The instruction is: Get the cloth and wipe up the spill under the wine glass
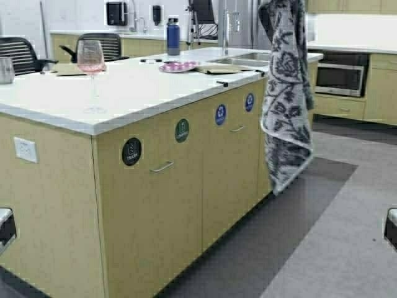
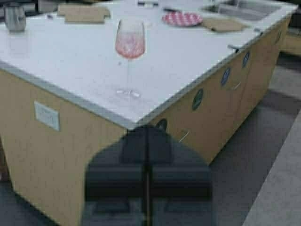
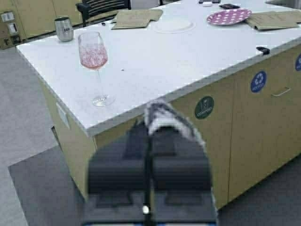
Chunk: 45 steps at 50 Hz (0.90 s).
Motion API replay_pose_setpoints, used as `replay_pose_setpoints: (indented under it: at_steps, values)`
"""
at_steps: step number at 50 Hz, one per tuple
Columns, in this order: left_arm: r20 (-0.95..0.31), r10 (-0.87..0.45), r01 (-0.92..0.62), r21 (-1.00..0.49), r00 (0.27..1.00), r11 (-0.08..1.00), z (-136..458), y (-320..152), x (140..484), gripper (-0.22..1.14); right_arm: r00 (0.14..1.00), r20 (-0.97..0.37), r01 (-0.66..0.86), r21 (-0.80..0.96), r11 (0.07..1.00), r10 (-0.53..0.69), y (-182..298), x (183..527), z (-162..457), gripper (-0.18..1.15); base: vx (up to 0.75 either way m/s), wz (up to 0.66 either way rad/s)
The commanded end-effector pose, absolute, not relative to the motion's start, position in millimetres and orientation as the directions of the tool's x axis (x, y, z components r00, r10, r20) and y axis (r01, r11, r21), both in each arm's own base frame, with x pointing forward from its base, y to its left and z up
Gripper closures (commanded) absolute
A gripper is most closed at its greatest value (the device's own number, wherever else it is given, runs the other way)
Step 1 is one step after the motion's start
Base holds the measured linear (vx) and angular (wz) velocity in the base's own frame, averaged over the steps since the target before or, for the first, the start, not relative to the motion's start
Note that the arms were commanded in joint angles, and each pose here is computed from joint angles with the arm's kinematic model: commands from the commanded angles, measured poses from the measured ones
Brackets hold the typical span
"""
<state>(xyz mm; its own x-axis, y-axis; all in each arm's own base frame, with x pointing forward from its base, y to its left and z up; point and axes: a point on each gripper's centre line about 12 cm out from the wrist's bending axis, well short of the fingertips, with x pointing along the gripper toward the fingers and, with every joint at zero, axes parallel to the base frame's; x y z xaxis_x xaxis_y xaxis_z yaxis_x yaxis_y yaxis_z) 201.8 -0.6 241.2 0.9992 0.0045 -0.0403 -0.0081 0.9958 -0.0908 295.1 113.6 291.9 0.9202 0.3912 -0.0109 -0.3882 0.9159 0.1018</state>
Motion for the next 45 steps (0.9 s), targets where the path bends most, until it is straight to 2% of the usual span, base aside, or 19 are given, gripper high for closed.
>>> replay_pose_setpoints:
  at_steps: [1,9,17,25,45]
  values:
    - [-0.080,0.004,-0.011,-0.091,0.997,0.996,243.4,-1.1,233.6,0.89,0.919,0.038,-0.394,0.098,0.914,0.392,113.8,295.4,306.3,0.91,0.22,0.10]
    - [-0.092,-0.010,0.001,-0.095,0.996,0.995,240.7,-5.7,263.5,0.89,0.920,0.026,-0.393,0.099,0.914,0.392,113.4,294.2,301.2,0.91,0.24,0.10]
    - [-0.141,-0.095,0.083,-0.092,0.985,0.992,219.0,-31.9,288.5,0.89,0.919,0.021,-0.394,0.099,0.914,0.393,113.7,293.7,299.8,0.91,0.24,0.11]
    - [-0.171,-0.156,0.141,-0.096,0.973,0.985,188.3,-53.8,300.2,0.89,0.919,0.030,-0.394,0.099,0.914,0.393,114.7,297.6,301.9,0.91,0.22,0.14]
    - [-0.182,-0.224,0.208,-0.101,0.957,0.973,162.8,-88.0,334.3,0.89,0.919,0.030,-0.395,0.100,0.913,0.394,115.4,299.1,299.3,0.91,0.21,0.20]
